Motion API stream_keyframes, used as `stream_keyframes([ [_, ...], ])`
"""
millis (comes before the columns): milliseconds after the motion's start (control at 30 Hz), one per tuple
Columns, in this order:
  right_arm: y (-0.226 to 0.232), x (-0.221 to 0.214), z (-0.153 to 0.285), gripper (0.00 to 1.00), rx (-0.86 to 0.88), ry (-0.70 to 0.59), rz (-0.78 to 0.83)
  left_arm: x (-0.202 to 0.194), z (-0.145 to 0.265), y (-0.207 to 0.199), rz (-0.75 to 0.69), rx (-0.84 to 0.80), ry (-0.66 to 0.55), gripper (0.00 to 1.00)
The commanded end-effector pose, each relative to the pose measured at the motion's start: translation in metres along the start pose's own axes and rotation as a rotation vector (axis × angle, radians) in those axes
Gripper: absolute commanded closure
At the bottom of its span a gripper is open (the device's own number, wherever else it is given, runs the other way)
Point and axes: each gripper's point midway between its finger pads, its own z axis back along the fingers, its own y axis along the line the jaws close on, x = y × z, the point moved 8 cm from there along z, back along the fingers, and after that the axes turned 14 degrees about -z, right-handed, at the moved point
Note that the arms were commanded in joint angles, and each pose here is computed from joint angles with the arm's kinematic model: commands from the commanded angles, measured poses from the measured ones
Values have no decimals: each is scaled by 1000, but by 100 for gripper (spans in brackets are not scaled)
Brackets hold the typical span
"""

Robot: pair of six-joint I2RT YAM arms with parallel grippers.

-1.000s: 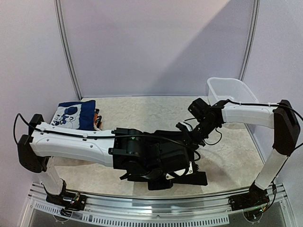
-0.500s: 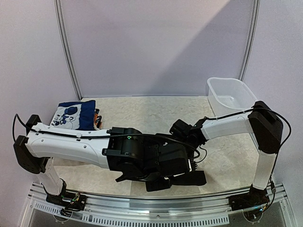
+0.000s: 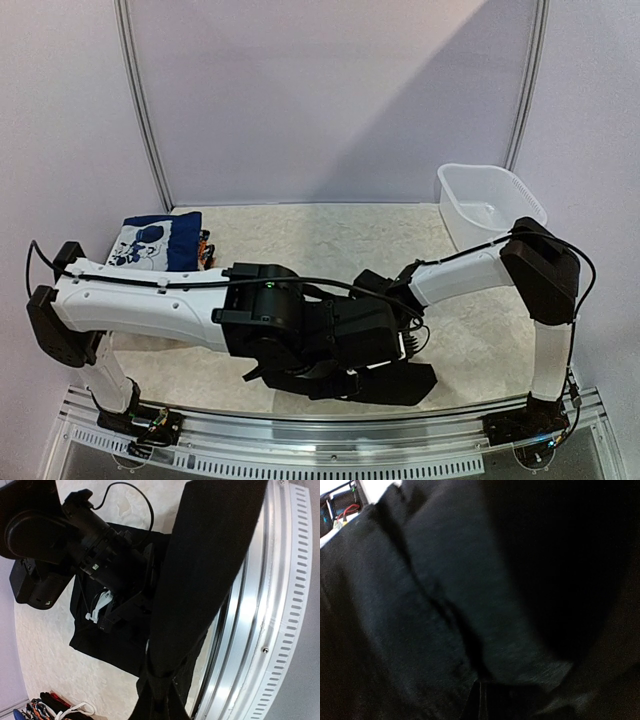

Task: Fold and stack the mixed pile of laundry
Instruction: Fold the 2/3-rectangle-folded shirt at the center of the board.

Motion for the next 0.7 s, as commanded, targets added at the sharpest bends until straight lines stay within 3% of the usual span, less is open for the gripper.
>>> stream_keyframes([
  [0, 20, -11, 14, 100, 20, 39, 73, 3, 18, 24, 17, 48, -64, 100],
  [133, 26, -6, 21, 100, -29, 24, 97, 2, 17, 33, 0, 57, -68, 100],
  [467, 8, 30, 106, 100, -82, -257, -32, -3, 16, 45, -33, 48, -61, 100],
  [667, -21, 14, 112, 100, -132, -256, -72, -6, 15, 56, -36, 51, -59, 100],
])
